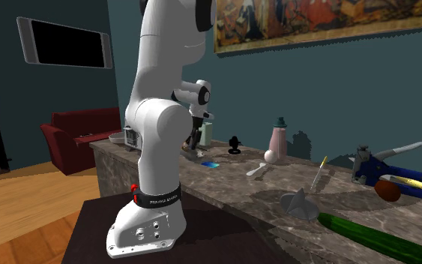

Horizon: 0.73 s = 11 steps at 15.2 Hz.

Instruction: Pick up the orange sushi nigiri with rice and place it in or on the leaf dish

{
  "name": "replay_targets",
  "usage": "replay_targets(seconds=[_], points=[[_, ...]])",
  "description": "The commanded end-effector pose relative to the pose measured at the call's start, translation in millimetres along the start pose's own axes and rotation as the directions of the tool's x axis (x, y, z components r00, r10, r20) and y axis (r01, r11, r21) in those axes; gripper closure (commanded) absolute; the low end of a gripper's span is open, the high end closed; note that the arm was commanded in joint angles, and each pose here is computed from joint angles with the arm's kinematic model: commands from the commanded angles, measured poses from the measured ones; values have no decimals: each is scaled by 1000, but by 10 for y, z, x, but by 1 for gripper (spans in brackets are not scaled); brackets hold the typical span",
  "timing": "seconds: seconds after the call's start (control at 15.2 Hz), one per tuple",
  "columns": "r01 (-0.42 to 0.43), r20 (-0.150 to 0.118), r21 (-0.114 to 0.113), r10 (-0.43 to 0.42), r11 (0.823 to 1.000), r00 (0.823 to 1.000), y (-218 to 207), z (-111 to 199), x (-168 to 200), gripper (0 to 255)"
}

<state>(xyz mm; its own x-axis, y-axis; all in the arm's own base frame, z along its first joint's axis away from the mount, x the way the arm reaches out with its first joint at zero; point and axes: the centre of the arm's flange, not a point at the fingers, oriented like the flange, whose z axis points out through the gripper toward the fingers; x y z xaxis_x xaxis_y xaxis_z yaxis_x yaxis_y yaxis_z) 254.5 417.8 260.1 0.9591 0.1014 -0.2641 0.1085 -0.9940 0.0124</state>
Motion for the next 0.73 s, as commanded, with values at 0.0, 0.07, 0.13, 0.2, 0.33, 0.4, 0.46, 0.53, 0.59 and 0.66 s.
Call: replay_targets(seconds=[0.0,0.07,0.13,0.2,0.33,0.4,0.46,0.53,0.59,0.66], points=[[0,0,0,0,1000,1000,0,1,0,0],[0,0,0,0,1000,1000,0,1,0,0],[0,0,0,0,1000,1000,0,1,0,0],[0,0,0,0,1000,1000,1,2,0,0],[0,0,0,0,1000,1000,1,-262,0,0],[0,0,0,0,1000,1000,1,-394,0,0],[0,0,0,0,1000,1000,1,-498,0,0],[0,0,0,0,1000,1000,1,-498,0,0],[0,0,0,0,1000,1000,1,-498,0,0],[0,0,0,0,1000,1000,1,-498,0,0]])
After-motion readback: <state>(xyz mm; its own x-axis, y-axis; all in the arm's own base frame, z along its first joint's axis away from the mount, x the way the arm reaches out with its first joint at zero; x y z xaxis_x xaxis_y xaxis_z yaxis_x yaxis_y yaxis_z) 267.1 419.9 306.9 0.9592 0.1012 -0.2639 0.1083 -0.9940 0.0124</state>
